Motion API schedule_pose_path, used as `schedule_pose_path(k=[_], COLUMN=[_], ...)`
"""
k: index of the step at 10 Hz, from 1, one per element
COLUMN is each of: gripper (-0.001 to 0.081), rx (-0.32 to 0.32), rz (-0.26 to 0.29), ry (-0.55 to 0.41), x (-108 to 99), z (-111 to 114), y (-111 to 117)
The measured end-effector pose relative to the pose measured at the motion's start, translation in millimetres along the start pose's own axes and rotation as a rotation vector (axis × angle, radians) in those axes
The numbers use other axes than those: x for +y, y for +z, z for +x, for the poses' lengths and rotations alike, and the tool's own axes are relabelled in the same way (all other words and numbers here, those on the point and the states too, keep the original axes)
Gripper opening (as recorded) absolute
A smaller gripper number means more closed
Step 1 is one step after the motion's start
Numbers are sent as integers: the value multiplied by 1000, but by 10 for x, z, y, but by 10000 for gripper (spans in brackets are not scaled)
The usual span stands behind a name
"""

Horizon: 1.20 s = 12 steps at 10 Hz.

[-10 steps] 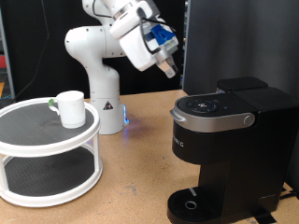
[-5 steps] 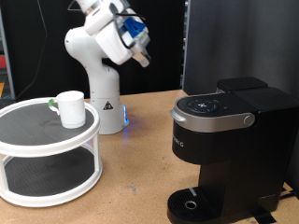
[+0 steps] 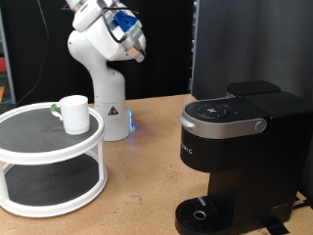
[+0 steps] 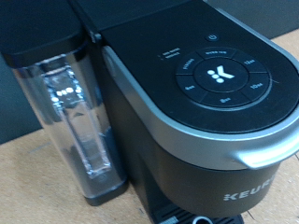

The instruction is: Make a cup of coffee with the keurig machine

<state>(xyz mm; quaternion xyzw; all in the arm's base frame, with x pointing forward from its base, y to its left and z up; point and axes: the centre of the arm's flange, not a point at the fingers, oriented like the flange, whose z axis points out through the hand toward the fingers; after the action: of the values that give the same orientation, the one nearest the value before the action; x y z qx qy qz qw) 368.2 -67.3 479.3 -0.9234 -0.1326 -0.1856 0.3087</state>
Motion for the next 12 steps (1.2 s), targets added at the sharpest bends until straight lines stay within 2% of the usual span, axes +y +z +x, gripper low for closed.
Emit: schedule_pose_path(k=[2, 6, 9, 12], gripper=[7, 7, 7, 7], rx=[10, -81, -86, -79], rz=[58, 103, 120, 195], ry=[-5, -41, -56, -140], x=[119, 337, 362, 493], z=[-176, -616, -690, -1006], y=[-214, -636, -699, -907])
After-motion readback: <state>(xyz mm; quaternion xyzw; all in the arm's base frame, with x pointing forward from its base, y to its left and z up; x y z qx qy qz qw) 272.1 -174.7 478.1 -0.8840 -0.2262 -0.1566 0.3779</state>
